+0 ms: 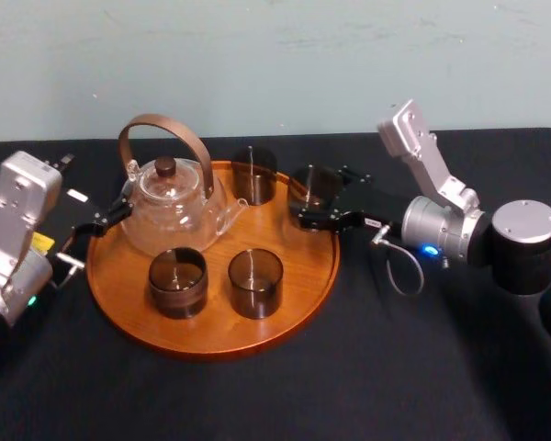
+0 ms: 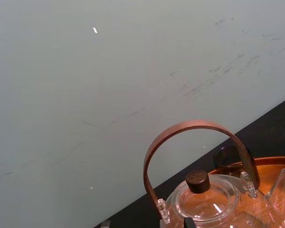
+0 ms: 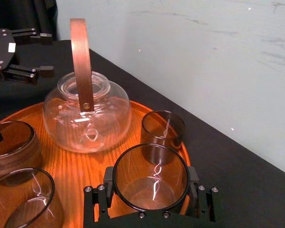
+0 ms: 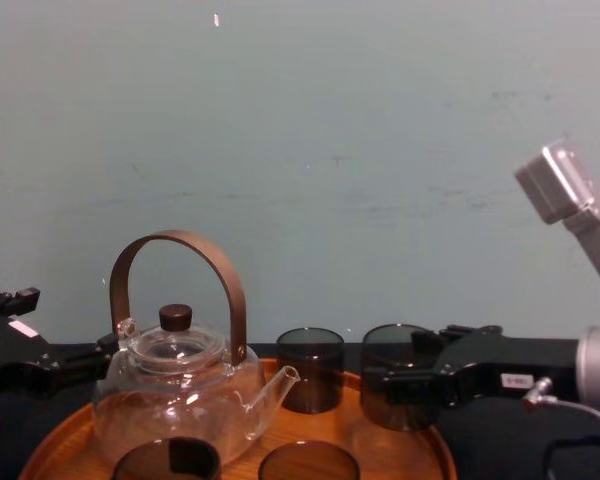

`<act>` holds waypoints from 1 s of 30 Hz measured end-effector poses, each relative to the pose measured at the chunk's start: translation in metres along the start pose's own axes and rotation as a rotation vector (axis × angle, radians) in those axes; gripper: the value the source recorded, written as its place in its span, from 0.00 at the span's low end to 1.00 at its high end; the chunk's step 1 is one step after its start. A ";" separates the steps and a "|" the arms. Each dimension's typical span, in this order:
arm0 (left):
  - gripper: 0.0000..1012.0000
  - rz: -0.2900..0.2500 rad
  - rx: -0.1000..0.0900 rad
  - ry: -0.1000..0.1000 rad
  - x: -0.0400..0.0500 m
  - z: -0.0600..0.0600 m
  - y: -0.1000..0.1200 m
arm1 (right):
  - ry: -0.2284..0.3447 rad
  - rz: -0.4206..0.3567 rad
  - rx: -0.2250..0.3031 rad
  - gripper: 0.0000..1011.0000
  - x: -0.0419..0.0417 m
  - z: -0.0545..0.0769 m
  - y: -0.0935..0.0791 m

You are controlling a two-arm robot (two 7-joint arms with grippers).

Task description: Pick up the glass from the table and place it on the tray.

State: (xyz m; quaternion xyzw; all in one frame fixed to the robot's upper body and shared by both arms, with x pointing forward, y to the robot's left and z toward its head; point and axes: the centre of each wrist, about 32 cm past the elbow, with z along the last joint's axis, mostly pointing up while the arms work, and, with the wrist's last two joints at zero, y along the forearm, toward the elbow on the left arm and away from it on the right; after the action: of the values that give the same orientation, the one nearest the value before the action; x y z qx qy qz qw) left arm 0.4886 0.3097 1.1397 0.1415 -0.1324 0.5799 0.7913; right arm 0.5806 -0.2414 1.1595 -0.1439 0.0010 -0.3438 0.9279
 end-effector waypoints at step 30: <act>0.99 0.000 0.000 0.000 0.0000 0.000 0.000 | 0.023 0.033 -0.027 0.89 -0.0073 -0.014 0.022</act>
State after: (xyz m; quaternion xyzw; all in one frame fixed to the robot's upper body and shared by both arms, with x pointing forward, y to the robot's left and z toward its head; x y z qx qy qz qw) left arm 0.4886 0.3097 1.1398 0.1415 -0.1325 0.5799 0.7913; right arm 0.5874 -0.2249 1.1392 -0.1525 0.0188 -0.3299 0.9314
